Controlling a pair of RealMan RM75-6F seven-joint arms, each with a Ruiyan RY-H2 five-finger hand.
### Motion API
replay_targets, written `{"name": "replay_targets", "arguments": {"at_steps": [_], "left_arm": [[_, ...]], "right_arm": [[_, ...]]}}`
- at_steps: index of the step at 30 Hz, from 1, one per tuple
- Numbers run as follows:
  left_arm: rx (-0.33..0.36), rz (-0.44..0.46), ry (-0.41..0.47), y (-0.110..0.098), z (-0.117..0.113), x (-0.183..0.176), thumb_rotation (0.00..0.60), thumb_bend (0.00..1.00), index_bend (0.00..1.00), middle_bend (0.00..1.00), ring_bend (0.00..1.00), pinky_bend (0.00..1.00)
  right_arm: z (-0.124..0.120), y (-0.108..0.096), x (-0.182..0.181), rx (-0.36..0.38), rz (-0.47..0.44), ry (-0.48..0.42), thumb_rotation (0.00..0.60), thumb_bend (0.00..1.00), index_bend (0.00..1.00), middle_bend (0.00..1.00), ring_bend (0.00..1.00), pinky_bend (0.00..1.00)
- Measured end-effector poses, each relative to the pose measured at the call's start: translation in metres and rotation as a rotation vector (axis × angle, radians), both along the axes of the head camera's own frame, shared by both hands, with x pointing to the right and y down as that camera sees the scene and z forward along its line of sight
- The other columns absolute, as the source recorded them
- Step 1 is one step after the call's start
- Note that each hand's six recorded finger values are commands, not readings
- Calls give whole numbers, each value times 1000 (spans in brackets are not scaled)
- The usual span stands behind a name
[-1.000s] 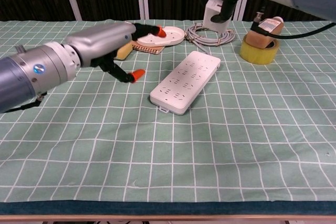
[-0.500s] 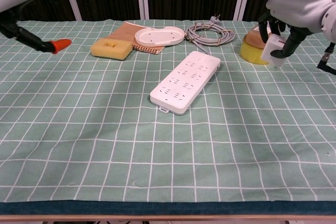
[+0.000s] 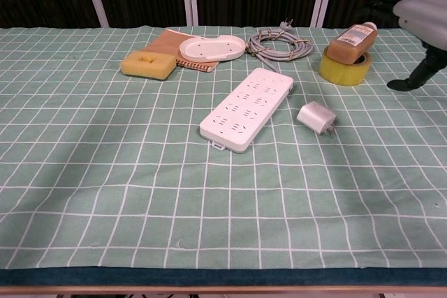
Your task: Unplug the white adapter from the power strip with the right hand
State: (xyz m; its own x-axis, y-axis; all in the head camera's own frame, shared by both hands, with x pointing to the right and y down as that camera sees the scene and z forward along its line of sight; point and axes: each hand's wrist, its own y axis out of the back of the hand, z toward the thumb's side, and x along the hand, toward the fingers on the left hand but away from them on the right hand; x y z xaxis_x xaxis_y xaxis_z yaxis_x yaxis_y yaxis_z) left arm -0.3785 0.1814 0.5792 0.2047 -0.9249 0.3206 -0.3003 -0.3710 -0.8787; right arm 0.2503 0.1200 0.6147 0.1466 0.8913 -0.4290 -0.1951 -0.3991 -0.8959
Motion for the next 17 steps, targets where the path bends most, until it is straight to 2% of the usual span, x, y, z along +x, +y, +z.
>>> {"name": "replay_targets", "arguments": {"at_steps": [7,13,17], "left_arm": [[48,-32,-75,19,-15,-40,600,17,7,0,0,38],[50,-48,-135,33,-20,-71,600,0,0,0,0,0],[40,-63,-172,44,-19,-90,600,0,0,0,0,0]], "right_arm": [[-25,44,48,58,31,-112,600,146,0,0,0,0],[-42,93,112,74,111,-154,600,125,0,0,0,0],[-53,116,148,94,147,-156,600,124,0,0,0,0]]}}
